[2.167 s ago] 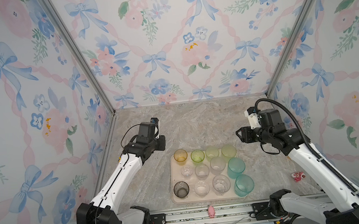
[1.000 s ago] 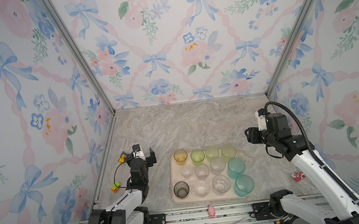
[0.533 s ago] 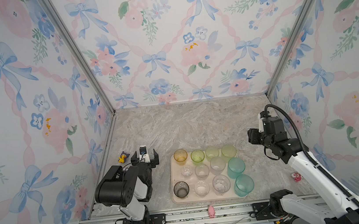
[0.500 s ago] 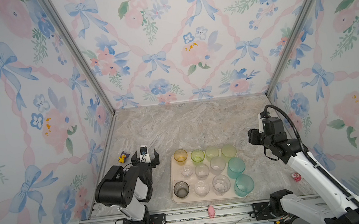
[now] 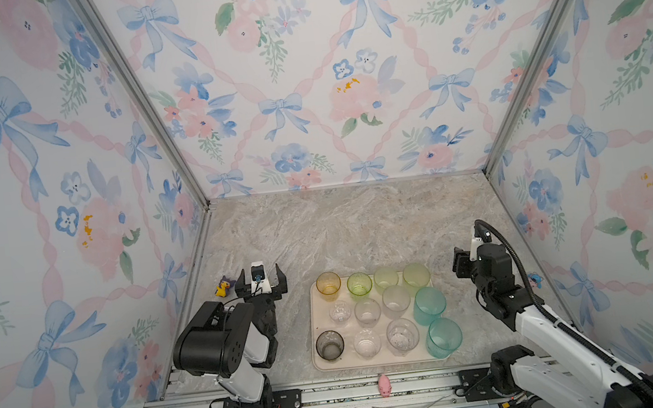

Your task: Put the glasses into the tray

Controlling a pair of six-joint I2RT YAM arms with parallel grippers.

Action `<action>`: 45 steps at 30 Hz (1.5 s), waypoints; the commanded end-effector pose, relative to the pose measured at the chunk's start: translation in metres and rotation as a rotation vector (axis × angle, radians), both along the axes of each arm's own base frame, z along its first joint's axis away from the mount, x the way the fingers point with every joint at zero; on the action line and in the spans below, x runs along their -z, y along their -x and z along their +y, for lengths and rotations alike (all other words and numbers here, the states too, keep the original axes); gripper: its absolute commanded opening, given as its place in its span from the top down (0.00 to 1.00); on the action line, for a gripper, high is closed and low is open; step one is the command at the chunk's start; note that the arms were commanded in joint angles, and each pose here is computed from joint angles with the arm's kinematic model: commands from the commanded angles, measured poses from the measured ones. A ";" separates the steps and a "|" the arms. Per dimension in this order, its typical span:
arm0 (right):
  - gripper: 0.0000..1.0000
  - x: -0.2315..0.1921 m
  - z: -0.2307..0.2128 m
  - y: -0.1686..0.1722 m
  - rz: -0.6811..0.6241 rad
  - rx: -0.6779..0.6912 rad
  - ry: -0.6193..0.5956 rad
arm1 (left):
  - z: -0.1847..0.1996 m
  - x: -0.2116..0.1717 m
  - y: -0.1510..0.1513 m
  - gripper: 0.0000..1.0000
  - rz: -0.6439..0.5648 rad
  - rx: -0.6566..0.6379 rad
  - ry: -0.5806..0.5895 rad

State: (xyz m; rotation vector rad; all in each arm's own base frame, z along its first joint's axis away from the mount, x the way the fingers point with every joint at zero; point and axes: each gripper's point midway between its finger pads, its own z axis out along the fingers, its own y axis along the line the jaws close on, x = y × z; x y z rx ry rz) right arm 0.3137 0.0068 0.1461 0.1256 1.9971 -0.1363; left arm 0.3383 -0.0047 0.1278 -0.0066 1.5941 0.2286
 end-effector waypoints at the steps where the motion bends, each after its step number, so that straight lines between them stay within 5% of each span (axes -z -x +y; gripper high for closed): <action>1: 0.33 -0.030 -0.007 -0.011 -0.179 0.027 0.032 | 0.002 -0.005 -0.001 0.02 -0.020 -0.010 -0.010; 12: 0.32 0.009 -0.006 -0.053 -0.252 0.043 0.167 | 0.002 -0.005 -0.001 0.02 -0.021 -0.011 -0.009; 20: 0.33 0.041 -0.020 -0.077 -0.170 0.065 0.105 | 0.001 -0.006 -0.001 0.02 -0.022 -0.010 -0.010; 24: 0.30 0.045 -0.026 -0.079 -0.130 0.062 0.056 | 0.001 -0.005 -0.002 0.02 -0.020 -0.010 -0.009; 25: 0.08 0.044 -0.026 -0.080 -0.131 0.067 0.058 | 0.002 -0.005 -0.002 0.02 -0.018 -0.011 -0.010; 26: 0.03 0.046 -0.026 -0.079 -0.115 0.067 0.056 | 0.001 -0.005 -0.002 0.02 -0.019 -0.010 -0.010; 45: 0.03 0.045 -0.026 -0.079 -0.127 0.068 0.062 | 0.002 -0.005 -0.003 0.02 -0.017 -0.012 -0.009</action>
